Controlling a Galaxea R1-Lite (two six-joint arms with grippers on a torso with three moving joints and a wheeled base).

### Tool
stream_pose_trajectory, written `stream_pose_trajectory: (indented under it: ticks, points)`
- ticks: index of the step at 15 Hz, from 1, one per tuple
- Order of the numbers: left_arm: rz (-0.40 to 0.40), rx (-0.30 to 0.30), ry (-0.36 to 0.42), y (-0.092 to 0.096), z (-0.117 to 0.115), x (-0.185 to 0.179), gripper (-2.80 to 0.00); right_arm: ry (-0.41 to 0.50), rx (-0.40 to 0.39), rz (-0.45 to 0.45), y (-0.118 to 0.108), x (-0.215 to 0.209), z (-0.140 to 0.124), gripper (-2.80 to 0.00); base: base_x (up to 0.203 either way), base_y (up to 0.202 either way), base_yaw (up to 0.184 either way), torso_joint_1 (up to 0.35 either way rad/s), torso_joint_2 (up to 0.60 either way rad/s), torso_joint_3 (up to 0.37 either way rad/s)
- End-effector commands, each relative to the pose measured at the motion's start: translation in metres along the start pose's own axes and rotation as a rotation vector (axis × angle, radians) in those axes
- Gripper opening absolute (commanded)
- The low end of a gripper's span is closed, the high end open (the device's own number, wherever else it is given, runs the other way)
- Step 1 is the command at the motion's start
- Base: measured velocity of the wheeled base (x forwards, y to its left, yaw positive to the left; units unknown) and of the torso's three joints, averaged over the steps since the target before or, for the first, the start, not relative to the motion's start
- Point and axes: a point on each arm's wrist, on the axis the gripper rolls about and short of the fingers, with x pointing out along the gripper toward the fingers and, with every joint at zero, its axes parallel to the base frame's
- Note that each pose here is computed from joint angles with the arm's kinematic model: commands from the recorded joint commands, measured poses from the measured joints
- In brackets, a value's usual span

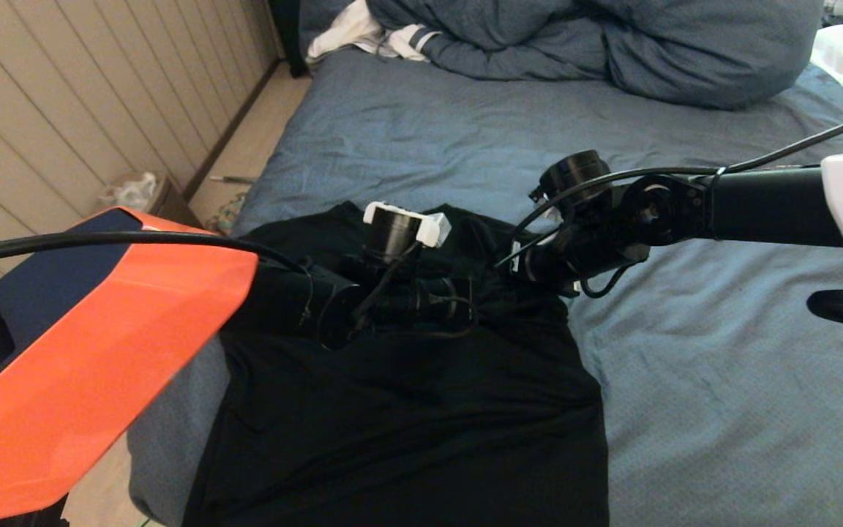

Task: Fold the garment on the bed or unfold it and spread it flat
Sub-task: Fold the black T-shirt

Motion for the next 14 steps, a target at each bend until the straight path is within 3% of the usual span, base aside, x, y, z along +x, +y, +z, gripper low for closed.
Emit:
stream_pose_trajectory:
  ticks: [1,8,14]
  points:
    - [0.0,-0.004,0.008,0.002,-0.003,0.003,-2.8,0.03,0.01,-0.02,-0.007,-0.006,-0.008,-2.8,0.0,0.0,0.0,0.0,0.0,0.0]
    - [0.007,-0.007,0.011,0.007,-0.004,0.005,-2.8,-0.016,0.023,-0.02,-0.025,-0.06,-0.023,-2.8,0.0,0.0,0.0,0.0,0.0,0.0]
    - [0.02,-0.012,-0.02,0.015,0.006,0.0,-2.8,0.047,0.072,-0.042,-0.058,-0.061,-0.05,-2.8,0.0,0.0,0.0,0.0,0.0,0.0]
